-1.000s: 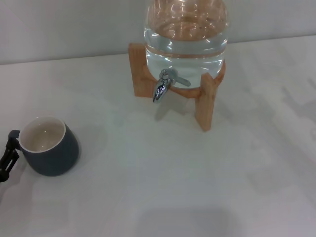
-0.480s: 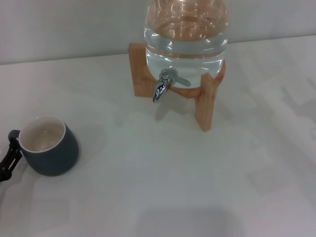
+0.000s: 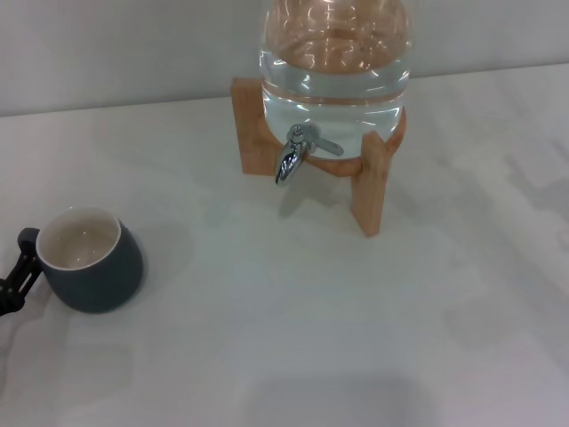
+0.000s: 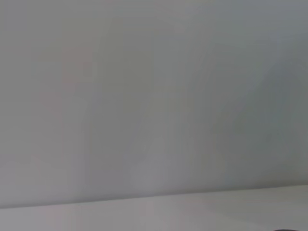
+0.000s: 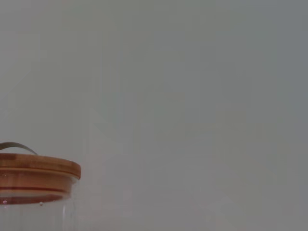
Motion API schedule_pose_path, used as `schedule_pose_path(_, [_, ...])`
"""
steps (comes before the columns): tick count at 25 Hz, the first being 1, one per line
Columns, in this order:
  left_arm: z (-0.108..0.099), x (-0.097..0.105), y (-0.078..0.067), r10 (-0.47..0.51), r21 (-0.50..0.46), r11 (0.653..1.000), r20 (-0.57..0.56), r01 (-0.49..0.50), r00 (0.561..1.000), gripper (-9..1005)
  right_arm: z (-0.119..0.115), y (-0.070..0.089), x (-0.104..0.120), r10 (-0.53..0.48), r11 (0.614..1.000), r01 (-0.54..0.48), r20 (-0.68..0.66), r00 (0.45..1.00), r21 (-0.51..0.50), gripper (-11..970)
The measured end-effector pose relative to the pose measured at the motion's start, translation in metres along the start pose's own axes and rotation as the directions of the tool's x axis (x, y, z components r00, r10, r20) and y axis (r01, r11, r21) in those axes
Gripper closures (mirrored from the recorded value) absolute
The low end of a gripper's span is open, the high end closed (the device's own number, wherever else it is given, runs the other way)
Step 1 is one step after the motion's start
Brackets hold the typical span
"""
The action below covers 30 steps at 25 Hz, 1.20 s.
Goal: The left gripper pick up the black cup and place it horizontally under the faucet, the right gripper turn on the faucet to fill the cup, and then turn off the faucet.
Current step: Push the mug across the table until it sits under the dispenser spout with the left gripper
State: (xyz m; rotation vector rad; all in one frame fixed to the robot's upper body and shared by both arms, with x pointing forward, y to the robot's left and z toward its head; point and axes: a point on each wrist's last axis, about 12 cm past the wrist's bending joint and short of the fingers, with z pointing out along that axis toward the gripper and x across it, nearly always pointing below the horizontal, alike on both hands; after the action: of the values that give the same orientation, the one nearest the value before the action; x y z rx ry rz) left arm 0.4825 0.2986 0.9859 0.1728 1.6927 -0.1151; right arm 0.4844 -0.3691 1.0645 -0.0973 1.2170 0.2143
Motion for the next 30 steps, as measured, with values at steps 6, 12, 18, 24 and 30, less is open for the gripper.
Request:
schedule_pose_path(6, [0.006,-0.002,-0.002,0.004,0.009,1.0,-0.009,-0.004,1.0,107,0.001,0.0,0.0,0.0,1.0,0.0,0.002,1.0,-0.002,97])
schedule_pose_path(12, [0.009,-0.002,-0.004,0.016,0.031,0.999,-0.019,-0.016,1.0,106,0.002,0.0,0.0,0.0,1.0,0.0,0.003,1.0,-0.003,98])
schedule_pose_path(18, [0.011,-0.001,-0.006,0.016,0.036,0.999,-0.029,-0.015,0.999,106,0.002,0.0,0.0,-0.001,1.0,0.001,0.003,1.0,-0.003,97])
schedule_pose_path(24, [0.012,-0.001,-0.007,0.014,0.039,0.999,-0.029,-0.013,0.999,107,0.002,0.0,0.0,-0.003,1.0,0.003,0.004,1.0,-0.004,97])
schedule_pose_path(30, [0.011,-0.001,-0.008,0.012,0.039,0.999,-0.03,-0.011,0.999,107,0.002,0.0,-0.001,-0.004,1.0,0.004,0.004,1.0,-0.004,98])
